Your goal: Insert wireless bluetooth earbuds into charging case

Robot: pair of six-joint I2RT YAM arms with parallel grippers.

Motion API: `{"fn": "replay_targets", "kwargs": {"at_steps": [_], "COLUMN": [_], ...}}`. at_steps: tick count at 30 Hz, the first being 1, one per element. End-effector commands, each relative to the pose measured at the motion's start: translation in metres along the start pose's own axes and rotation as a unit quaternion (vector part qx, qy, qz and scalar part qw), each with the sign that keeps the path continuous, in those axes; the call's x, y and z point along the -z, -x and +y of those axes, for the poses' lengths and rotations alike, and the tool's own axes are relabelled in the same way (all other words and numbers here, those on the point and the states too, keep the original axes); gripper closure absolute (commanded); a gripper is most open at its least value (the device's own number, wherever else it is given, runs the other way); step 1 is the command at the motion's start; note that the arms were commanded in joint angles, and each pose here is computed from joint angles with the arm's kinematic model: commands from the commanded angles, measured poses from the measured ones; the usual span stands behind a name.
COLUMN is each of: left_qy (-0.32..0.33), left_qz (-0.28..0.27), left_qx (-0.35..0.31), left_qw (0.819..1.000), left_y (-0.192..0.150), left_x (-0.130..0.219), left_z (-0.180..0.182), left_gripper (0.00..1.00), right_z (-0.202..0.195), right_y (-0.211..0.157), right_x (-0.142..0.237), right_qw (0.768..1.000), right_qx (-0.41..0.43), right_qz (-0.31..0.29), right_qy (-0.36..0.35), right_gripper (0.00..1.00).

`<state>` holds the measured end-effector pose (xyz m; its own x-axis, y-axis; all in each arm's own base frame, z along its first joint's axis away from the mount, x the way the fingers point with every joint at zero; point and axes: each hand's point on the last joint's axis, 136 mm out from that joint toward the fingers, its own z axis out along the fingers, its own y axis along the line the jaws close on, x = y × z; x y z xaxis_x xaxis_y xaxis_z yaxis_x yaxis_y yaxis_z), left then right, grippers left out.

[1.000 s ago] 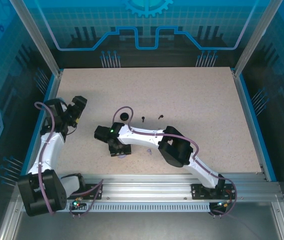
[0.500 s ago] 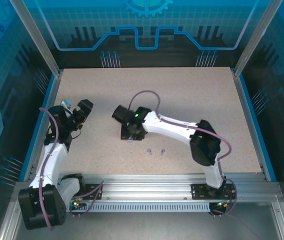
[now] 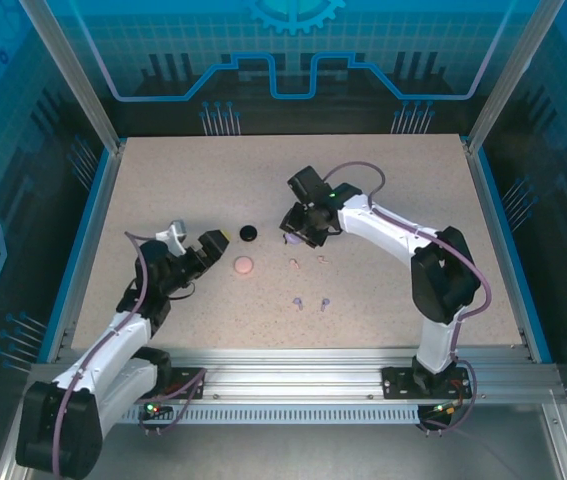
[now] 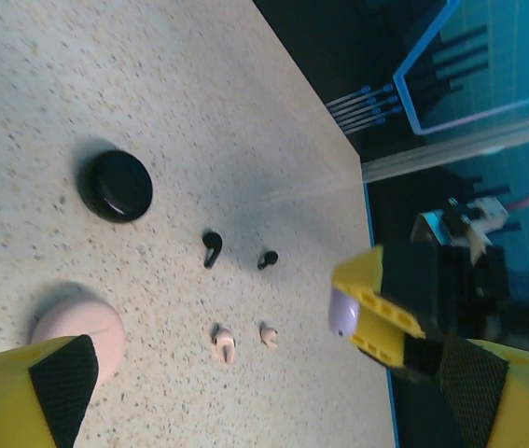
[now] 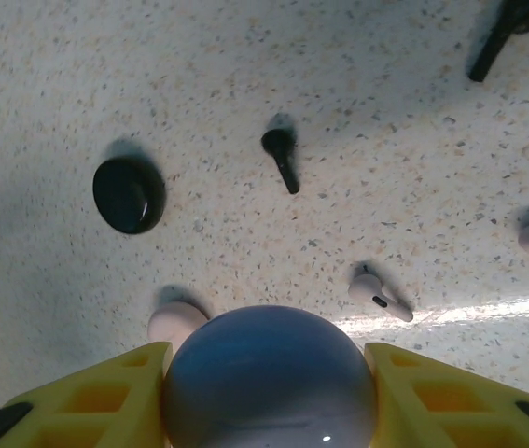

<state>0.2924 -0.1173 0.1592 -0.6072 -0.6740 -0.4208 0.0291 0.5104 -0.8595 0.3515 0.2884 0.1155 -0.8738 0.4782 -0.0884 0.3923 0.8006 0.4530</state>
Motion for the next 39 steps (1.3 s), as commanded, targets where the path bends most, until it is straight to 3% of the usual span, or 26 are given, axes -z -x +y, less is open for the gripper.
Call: {"fn": "replay_targets", "kwargs": {"at_steps": [1, 5, 18, 32, 39], "left_qy": [-0.020, -0.027, -0.055, -0.069, -0.073], "left_qz": [-0.055, -0.069, -0.010, 0.001, 0.002], "left_qx": [-0.030, -0.048, -0.080, -0.079, -0.081], "left_qw": [0.998, 0.996, 0.995, 0.994, 0.994], "left_y": [0.005, -0.001, -0.035, -0.044, -0.045], "left_x": [0.000, -0.005, -0.058, -0.096, -0.102], "left_z": [-0.009, -0.011, -0.030, -0.041, -0.044], "left_gripper": [0.01, 0.01, 0.02, 0.30, 0.37], "right_z": [0.025, 0.028, 0.040, 0.051, 0.055], "right_y": [-0.005, -0.008, -0.016, -0.035, -0.038], "right_x": [0.008, 0.004, 0.009, 0.008, 0.006], "right_qw": [0.995, 0.991, 0.983, 0.986, 0.986], "right_qx": [-0.064, -0.103, -0.146, -0.131, -0.129], "right_qz": [0.024, 0.028, 0.017, 0.022, 0.025], "right_qy": [0.072, 0.086, 0.107, 0.099, 0.101], "right_gripper": [0.52, 0.52, 0.52, 0.52, 0.52]}}
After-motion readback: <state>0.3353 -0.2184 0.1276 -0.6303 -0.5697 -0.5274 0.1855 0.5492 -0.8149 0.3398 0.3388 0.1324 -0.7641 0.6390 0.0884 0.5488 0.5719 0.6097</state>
